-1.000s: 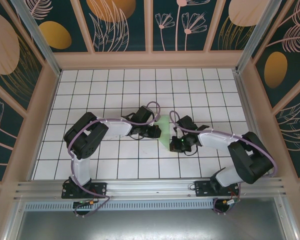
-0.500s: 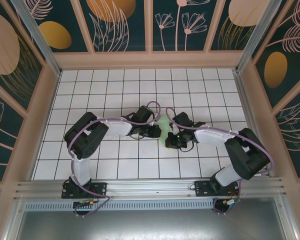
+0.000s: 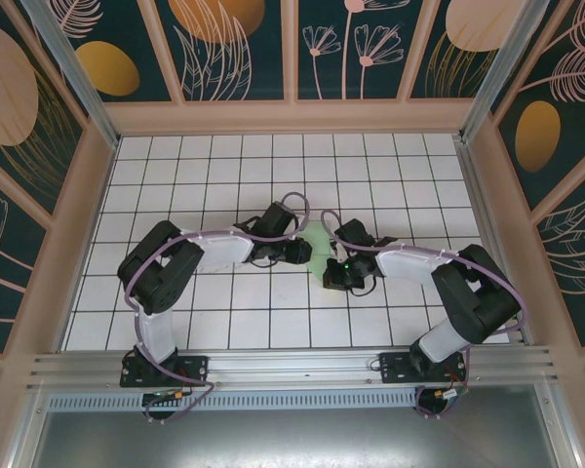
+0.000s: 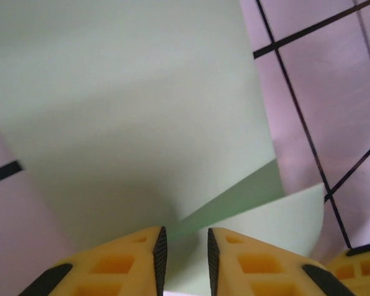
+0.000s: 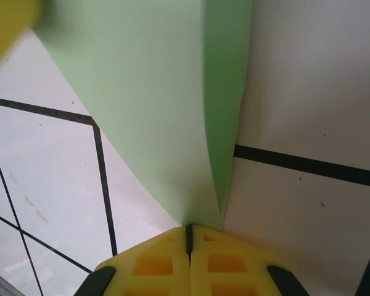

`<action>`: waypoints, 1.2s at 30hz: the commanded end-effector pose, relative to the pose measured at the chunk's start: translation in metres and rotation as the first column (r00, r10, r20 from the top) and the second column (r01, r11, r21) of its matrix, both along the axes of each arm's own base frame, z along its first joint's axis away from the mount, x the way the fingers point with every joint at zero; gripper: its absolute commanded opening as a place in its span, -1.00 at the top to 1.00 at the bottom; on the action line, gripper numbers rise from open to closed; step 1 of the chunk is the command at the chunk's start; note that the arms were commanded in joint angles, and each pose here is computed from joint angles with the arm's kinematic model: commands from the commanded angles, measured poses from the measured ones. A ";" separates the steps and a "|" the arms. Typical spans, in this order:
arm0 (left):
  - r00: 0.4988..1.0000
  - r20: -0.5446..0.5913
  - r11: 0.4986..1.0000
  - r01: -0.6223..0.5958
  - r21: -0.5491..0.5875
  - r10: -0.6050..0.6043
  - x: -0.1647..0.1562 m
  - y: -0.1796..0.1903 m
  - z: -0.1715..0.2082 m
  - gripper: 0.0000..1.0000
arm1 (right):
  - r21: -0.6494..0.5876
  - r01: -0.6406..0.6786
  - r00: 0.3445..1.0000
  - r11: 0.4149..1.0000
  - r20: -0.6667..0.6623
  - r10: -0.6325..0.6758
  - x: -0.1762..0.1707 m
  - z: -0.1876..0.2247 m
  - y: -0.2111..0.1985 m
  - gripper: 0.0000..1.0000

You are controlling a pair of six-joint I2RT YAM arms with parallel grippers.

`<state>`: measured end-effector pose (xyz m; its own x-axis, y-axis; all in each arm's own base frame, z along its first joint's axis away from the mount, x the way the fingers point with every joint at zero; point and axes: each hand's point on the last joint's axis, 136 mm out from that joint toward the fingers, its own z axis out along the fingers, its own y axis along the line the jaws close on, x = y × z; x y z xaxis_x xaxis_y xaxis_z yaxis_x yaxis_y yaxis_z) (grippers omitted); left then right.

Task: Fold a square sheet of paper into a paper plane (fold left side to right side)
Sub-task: Third fold the triangle at the center of the table.

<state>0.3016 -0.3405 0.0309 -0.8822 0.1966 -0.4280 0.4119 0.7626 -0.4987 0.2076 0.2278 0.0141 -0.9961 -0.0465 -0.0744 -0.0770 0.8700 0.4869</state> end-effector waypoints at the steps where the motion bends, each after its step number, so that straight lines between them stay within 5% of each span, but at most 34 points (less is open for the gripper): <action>1: 0.998 0.055 0.995 0.029 -0.095 -0.024 -0.003 -0.005 0.031 0.54 | -0.143 0.001 0.998 0.990 -0.064 -0.010 -0.017 -0.027 -0.028 1.00; 8: 0.994 -0.004 0.959 0.104 -0.264 -0.109 -0.037 -0.023 0.034 0.72 | -0.145 -0.002 0.998 0.989 -0.062 -0.007 -0.017 -0.027 -0.029 1.00; 16: 0.990 -0.029 0.941 0.125 -0.313 -0.141 -0.046 -0.037 0.026 0.79 | -0.150 0.000 0.998 0.989 -0.068 -0.011 -0.019 -0.029 -0.030 1.00; 36: 0.998 -0.064 0.988 0.014 -0.154 -0.024 -0.035 -0.021 -0.033 0.88 | -0.183 -0.004 0.996 0.983 -0.086 -0.012 -0.024 -0.032 -0.038 1.00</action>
